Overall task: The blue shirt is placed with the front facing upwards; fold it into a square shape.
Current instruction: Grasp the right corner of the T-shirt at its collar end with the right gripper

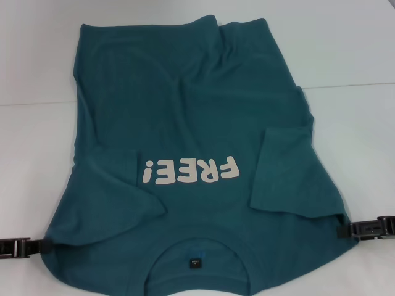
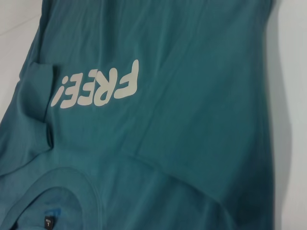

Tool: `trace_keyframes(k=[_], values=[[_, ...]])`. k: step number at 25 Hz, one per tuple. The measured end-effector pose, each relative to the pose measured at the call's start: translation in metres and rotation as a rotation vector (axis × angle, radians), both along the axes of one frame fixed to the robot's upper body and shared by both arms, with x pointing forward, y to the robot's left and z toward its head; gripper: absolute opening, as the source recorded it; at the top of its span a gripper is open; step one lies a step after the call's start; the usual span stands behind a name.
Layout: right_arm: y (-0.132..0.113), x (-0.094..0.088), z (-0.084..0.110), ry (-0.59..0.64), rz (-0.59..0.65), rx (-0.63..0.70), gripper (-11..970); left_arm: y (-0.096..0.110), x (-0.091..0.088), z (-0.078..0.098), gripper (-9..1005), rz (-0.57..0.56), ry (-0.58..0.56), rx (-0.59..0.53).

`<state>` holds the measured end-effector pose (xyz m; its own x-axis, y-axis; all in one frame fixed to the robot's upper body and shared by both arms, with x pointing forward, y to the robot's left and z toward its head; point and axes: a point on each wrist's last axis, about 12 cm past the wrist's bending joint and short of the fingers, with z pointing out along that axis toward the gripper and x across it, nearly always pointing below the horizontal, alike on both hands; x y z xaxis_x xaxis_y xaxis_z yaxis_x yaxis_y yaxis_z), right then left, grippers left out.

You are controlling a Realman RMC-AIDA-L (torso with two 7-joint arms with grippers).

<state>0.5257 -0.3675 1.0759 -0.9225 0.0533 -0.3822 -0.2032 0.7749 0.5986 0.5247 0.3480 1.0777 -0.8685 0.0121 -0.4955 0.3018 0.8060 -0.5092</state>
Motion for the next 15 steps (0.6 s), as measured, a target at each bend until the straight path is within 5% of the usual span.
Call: trace_keyframes(k=[15], values=[[0.0025,0.0013,-0.0002,0.002,0.004,0.000,911,0.0004,0.0005,-0.0001,8,0.004,-0.003,0.004]])
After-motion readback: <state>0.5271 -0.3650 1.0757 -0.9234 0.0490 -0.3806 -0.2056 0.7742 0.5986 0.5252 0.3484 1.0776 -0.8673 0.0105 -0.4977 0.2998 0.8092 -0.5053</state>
